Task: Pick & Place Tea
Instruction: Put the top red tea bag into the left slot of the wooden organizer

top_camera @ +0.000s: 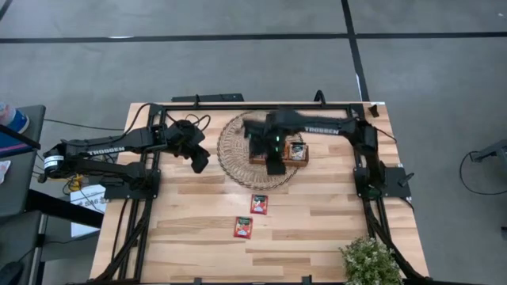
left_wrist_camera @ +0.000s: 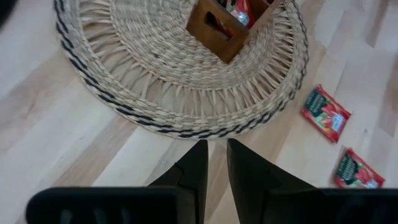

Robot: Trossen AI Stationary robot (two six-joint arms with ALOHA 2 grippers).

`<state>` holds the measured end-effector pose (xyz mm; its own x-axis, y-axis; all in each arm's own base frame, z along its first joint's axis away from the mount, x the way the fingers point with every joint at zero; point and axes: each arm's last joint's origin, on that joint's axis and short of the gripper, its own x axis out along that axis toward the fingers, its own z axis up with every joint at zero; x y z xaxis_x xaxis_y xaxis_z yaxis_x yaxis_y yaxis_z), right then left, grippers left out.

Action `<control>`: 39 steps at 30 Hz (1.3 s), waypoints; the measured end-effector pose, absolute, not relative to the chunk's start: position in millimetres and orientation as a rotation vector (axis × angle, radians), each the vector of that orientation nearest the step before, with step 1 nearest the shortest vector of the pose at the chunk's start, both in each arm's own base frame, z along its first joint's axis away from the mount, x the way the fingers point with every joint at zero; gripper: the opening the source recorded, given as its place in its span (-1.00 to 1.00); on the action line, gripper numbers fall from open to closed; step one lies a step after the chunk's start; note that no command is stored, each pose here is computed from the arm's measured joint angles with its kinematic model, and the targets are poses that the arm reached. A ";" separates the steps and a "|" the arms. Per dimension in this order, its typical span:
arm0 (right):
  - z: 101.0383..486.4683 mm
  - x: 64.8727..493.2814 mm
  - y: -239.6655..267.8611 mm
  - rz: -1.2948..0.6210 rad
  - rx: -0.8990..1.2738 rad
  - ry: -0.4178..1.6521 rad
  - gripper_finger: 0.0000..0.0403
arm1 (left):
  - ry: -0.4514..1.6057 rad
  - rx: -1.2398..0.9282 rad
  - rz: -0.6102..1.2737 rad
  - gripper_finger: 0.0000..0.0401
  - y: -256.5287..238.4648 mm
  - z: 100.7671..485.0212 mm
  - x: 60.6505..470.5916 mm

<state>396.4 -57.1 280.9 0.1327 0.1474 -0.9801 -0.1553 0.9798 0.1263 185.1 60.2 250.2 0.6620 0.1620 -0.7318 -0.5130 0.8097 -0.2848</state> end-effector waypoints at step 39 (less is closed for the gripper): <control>207.6 429.2 57.9 0.186 0.055 1.231 -0.43 | 0.914 -0.445 0.623 -0.75 47.8 263.1 97.2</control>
